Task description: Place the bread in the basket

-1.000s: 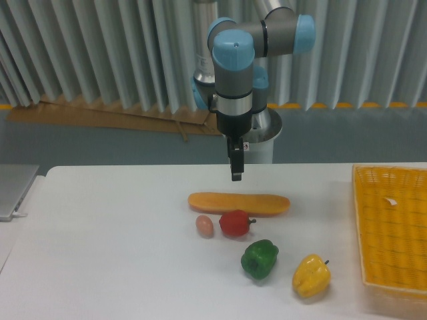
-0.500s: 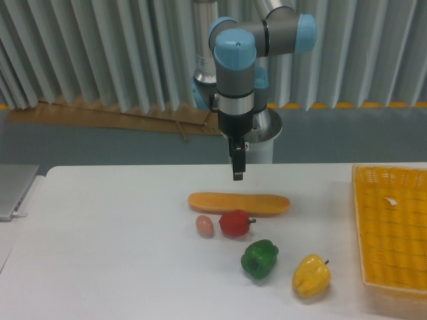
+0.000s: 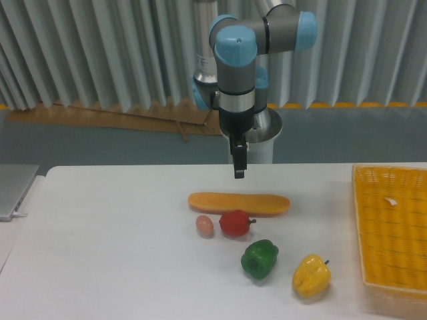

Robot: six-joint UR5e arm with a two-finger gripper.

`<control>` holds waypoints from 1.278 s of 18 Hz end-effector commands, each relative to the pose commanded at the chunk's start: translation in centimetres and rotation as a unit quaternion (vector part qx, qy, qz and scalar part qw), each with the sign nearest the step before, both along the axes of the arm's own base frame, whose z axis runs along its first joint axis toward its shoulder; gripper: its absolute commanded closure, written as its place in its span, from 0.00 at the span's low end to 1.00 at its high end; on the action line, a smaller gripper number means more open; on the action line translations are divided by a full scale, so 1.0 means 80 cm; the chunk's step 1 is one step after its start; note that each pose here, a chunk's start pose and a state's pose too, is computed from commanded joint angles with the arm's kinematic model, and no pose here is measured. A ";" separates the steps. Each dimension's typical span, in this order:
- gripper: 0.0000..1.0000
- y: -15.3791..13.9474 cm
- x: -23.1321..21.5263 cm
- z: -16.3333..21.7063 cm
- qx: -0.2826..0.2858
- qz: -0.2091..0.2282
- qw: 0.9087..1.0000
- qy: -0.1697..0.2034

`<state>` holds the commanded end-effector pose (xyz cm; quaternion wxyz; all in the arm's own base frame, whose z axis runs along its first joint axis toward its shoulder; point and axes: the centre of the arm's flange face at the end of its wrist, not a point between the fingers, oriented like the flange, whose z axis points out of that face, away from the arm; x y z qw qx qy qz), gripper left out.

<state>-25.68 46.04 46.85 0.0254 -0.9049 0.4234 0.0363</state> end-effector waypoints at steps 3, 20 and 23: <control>0.00 -0.001 0.001 0.000 -0.001 0.000 1.000 0.000; 0.00 -0.005 -0.002 0.008 -0.010 0.001 1.000 0.020; 0.00 -0.006 -0.002 0.007 -0.011 0.001 1.000 0.020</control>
